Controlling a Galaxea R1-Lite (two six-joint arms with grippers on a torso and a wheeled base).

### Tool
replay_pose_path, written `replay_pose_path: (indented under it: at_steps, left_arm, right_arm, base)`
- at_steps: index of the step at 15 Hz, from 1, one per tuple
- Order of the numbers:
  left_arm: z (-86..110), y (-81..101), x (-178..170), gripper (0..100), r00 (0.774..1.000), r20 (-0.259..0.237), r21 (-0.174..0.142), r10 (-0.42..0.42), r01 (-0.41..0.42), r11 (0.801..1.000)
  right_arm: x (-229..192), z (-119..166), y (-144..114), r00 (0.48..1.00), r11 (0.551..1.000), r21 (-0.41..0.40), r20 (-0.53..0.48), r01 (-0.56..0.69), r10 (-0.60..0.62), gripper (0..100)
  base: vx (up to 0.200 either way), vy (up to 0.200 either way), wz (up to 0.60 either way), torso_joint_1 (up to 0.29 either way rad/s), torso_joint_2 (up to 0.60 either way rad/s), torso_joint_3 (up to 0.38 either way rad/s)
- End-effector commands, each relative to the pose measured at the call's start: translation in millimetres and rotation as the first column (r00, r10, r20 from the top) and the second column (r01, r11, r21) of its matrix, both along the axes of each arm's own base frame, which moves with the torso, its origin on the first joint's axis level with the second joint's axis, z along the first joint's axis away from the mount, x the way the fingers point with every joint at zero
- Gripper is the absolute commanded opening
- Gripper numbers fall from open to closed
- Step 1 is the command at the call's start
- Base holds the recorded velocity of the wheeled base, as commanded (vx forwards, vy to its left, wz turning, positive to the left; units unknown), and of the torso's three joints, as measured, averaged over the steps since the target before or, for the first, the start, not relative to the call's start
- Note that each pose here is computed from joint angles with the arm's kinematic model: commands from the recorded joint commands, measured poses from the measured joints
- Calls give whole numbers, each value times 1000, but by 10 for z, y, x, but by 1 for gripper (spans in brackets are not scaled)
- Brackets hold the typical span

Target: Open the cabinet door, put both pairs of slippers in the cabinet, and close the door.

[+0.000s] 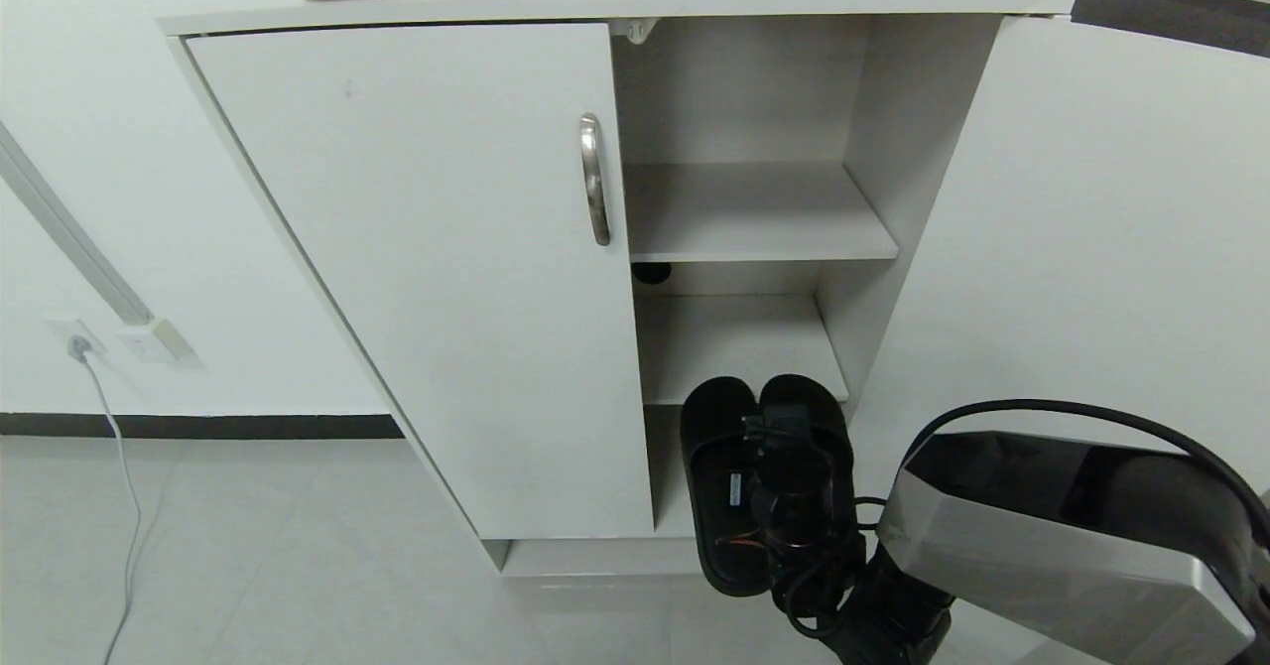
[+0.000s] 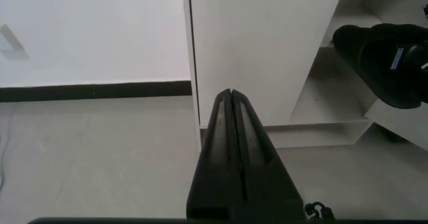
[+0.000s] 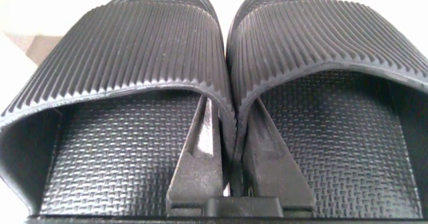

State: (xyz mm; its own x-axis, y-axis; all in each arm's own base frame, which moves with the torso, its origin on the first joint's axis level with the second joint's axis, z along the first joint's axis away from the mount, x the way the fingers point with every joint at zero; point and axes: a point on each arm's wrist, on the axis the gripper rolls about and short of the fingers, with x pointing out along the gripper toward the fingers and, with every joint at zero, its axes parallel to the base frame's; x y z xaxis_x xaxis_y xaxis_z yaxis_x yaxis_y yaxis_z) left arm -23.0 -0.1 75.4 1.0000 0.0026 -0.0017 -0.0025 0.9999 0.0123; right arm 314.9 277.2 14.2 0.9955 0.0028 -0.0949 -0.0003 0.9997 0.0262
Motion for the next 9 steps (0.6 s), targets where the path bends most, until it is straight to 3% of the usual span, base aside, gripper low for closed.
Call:
replay_pose_path:
  at_steps: [1,5,9]
  left_arm:
    - [0,0,1,0,1000,-1,0,1,-1,1000]
    - [0,0,1,0,1000,-1,0,2,-2,1000]
    - [0,0,1,0,1000,-1,0,2,-2,1000]
  right_arm:
    - [4,-4,0,1000,1000,1,0,1,-1,0]
    - [10,-4,-2,1000,1000,0,-2,-2,2,0]
    - [201,26,-28,1000,1000,19,17,13,-13,0]
  base:
    - [200,0,0,12,7,2]
    - [200,0,0,4,4,4]
    - [0,0,0,0,0,0]
